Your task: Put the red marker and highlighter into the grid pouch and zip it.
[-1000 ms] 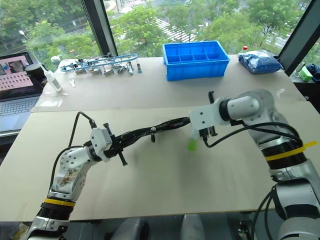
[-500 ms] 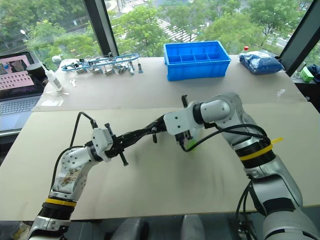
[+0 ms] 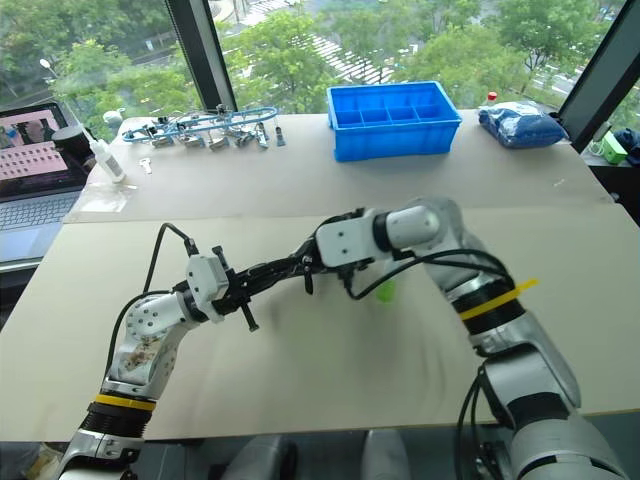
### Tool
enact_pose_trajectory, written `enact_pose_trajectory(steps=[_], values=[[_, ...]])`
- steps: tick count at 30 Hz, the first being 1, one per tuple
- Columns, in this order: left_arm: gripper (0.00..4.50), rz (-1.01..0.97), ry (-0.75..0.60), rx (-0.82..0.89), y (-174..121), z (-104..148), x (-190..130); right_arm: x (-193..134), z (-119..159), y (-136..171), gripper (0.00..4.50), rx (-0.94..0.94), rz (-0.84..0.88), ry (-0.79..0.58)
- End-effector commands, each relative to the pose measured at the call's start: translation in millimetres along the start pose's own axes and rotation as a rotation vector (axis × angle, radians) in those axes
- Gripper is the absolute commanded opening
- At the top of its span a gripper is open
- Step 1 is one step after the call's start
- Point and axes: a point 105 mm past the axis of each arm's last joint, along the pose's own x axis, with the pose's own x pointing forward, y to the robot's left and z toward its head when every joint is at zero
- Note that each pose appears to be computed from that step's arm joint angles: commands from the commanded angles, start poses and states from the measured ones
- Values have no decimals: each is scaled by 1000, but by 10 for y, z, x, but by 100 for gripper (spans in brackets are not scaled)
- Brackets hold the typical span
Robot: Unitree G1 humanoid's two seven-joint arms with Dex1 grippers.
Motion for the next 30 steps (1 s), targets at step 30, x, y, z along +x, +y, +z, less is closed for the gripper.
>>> enact_pose_trajectory(steps=[30], values=[[1, 26, -36, 23, 26, 79, -31, -302, -608, 751, 269, 1135, -450, 342]])
